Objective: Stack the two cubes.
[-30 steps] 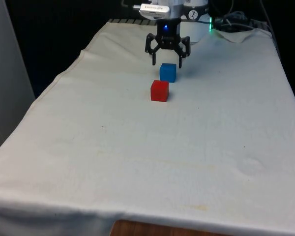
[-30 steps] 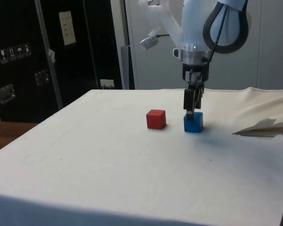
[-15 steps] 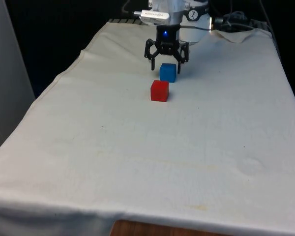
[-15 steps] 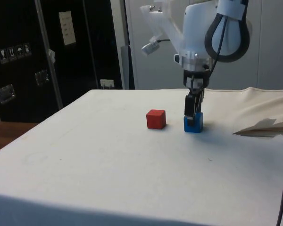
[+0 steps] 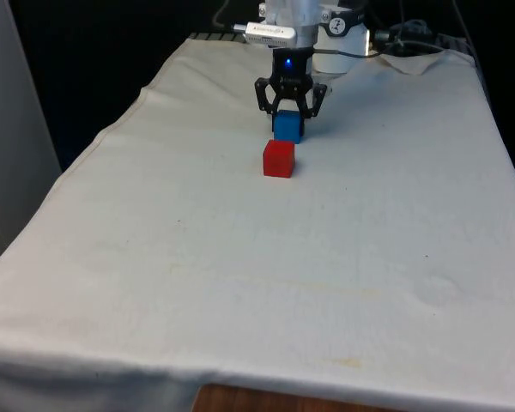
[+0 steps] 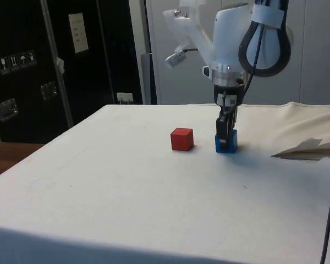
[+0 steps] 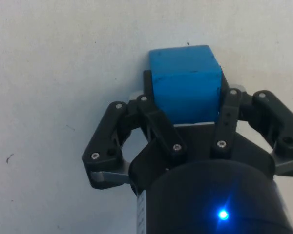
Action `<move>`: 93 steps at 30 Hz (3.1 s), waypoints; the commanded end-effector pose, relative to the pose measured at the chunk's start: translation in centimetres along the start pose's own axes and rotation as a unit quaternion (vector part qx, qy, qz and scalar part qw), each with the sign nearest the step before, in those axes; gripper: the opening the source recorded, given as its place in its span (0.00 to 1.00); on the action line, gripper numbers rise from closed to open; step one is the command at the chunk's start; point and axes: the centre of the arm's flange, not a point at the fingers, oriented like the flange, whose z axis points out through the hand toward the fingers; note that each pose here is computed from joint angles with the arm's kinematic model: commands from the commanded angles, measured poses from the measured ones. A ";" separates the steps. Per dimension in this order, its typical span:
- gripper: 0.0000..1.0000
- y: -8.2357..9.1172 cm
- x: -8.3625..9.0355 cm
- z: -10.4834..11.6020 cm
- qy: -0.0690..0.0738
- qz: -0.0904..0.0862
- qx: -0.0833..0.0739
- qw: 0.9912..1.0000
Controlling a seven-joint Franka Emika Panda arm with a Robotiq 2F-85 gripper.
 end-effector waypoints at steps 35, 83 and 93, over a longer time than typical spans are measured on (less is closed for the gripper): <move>0.02 0.5 2.3 -7.4 0.016 0.008 0.018 1.000; 0.02 -0.2 11.1 -15.9 -0.023 -0.003 0.013 1.000; 0.02 0.0 12.8 -15.7 -0.019 0.000 0.009 1.000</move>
